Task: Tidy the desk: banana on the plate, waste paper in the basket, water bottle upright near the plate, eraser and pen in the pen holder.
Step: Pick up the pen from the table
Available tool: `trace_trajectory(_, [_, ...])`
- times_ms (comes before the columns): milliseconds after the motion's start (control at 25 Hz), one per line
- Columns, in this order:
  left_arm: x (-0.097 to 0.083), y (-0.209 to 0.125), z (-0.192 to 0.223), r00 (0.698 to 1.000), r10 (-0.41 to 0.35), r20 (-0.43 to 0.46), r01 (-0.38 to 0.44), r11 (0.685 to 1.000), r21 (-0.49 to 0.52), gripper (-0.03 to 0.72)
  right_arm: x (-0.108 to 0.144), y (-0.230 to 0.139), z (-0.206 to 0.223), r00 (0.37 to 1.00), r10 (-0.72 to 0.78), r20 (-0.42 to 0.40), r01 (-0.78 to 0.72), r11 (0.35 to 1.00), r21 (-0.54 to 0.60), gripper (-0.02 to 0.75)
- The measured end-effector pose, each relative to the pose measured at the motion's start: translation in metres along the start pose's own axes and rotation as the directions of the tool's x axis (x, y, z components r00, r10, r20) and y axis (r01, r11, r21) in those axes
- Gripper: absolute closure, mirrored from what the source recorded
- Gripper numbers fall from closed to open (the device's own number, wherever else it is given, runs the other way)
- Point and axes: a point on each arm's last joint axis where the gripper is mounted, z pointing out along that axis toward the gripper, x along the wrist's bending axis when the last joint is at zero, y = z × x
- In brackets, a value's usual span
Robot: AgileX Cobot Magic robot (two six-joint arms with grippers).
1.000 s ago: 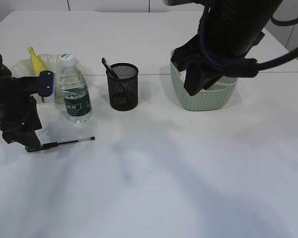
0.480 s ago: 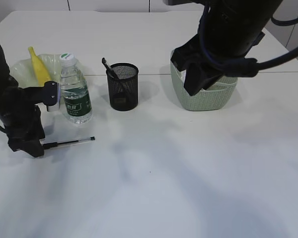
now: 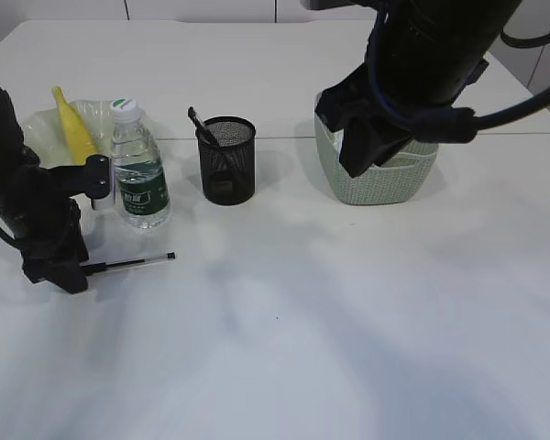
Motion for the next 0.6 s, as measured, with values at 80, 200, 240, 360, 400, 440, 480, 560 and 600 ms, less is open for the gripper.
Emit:
trace_trajectory(80, [0.0005, 0.0009, 0.0004, 1.000, -0.007, 0.001, 0.007, 1.000, -0.008, 0.293, 0.0000, 0.0000, 0.0000, 1.000, 0.000, 0.000, 0.000, 1.000, 0.000, 0.508])
trace_trajectory(200, [0.0010, 0.0017, 0.0008, 1.000, -0.013, 0.002, 0.013, 1.000, -0.015, 0.301, 0.0000, 0.0000, 0.0000, 1.000, 0.000, 0.000, 0.000, 1.000, 0.000, 0.508])
trace_trajectory(240, [0.0009, 0.0017, 0.0008, 1.000, -0.014, 0.002, 0.014, 1.000, -0.015, 0.310, 0.0000, 0.0000, 0.0000, 1.000, 0.000, 0.000, 0.000, 1.000, 0.000, 0.508])
trace_trajectory(360, [0.0007, 0.0018, 0.0012, 1.000, -0.016, 0.006, 0.017, 1.000, -0.017, 0.368, 0.0000, 0.0000, 0.0000, 1.000, 0.000, 0.000, 0.000, 1.000, 0.000, 0.508])
trace_trajectory(400, [0.0004, 0.0019, 0.0012, 1.000, -0.018, 0.009, 0.018, 1.000, -0.017, 0.401, 0.0000, 0.0000, 0.0000, 1.000, 0.000, 0.000, 0.000, 1.000, 0.000, 0.508])
trace_trajectory(440, [0.0000, 0.0018, 0.0012, 1.000, -0.018, 0.014, 0.018, 1.000, -0.016, 0.433, 0.0000, 0.0000, 0.0000, 1.000, 0.000, 0.000, 0.000, 1.000, 0.000, 0.508])
trace_trajectory(480, [-0.0006, 0.0018, 0.0012, 1.000, -0.019, 0.019, 0.019, 1.000, -0.016, 0.474, 0.0000, 0.0000, 0.0000, 1.000, 0.000, 0.000, 0.000, 1.000, 0.000, 0.508])
trace_trajectory(560, [-0.0018, 0.0015, 0.0011, 0.999, -0.018, 0.033, 0.019, 1.000, -0.012, 0.552, 0.0000, 0.0000, 0.0000, 1.000, 0.000, 0.000, 0.000, 1.000, 0.000, 0.508])
trace_trajectory(600, [-0.0022, 0.0014, 0.0011, 0.999, -0.018, 0.038, 0.019, 1.000, -0.011, 0.580, 0.0000, 0.0000, 0.0000, 1.000, 0.000, 0.000, 0.000, 1.000, 0.000, 0.508])
